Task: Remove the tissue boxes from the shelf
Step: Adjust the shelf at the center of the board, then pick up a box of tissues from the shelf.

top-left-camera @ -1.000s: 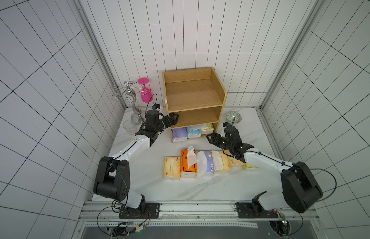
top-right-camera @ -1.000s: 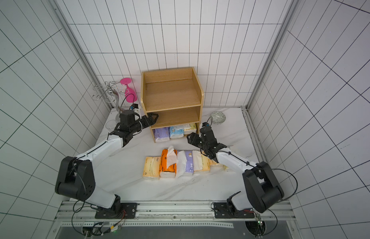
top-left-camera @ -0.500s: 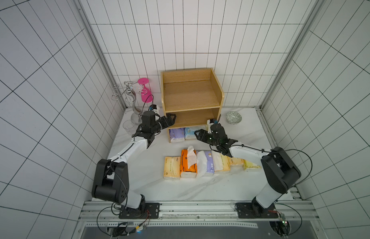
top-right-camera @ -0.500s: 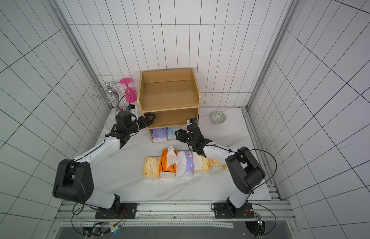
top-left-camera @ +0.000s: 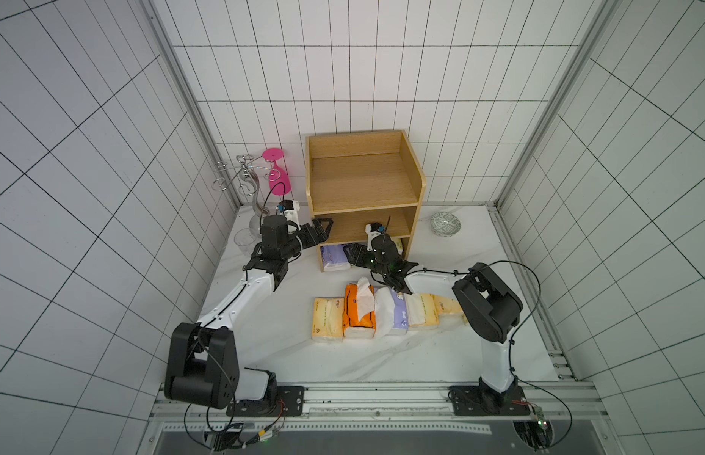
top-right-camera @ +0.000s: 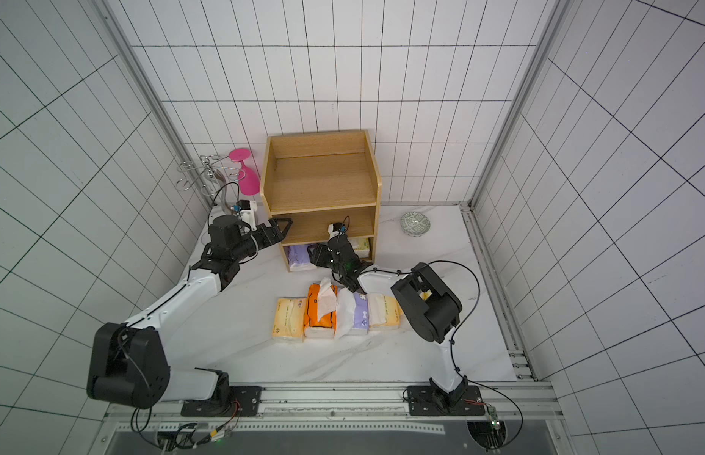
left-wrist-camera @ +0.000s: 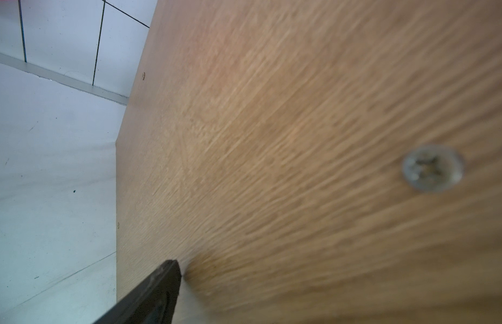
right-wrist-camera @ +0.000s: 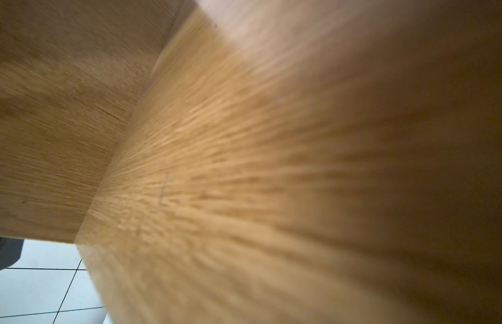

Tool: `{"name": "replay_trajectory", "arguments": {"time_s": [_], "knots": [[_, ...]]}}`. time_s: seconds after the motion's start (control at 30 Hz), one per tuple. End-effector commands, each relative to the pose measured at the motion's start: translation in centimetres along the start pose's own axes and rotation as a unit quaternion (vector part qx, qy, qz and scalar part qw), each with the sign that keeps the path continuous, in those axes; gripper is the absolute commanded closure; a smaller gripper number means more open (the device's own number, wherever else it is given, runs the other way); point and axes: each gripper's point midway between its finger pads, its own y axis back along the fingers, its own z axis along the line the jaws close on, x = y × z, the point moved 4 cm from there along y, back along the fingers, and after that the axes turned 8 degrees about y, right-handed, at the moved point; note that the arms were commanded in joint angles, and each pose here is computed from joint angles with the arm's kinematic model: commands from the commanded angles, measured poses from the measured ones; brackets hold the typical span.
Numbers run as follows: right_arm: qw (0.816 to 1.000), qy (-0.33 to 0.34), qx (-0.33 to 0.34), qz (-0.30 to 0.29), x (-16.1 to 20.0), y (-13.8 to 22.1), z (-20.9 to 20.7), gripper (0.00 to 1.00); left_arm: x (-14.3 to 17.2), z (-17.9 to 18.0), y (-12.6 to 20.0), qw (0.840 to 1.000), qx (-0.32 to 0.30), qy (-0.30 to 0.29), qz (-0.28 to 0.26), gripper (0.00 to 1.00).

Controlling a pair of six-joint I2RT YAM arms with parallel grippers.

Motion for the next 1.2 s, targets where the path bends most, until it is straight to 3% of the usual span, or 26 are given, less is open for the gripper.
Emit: {"name": "replay_trajectory", "arguments": {"time_s": [0.0, 0.33, 0.57, 0.83, 1.17], "knots": [[0.998, 0.030, -0.045, -0.023, -1.6, -0.1, 4.7, 0.22, -1.6, -1.6, -0.6, 0.999, 0.029, -0.013, -0.020, 0.05], [0.982, 0.084, -0.164, -0.030, 0.9, -7.2, 16.6, 0.32, -2.8, -1.4, -1.9, 0.999, 0.028, -0.015, -0.028, 0.04], [0.971, 0.113, -0.212, -0.010, 3.8, -12.0, 23.2, 0.35, -3.9, 0.3, -0.2, 0.999, 0.033, 0.007, -0.042, 0.04], [0.961, 0.126, -0.244, 0.008, 7.6, -16.7, 27.6, 0.40, -3.1, 0.0, 2.7, 0.998, 0.048, -0.006, -0.040, 0.03], [0.956, 0.145, -0.253, 0.032, 11.5, -20.4, 30.8, 0.42, -2.3, -0.1, 2.9, 0.998, 0.057, -0.018, -0.023, 0.02]]}}
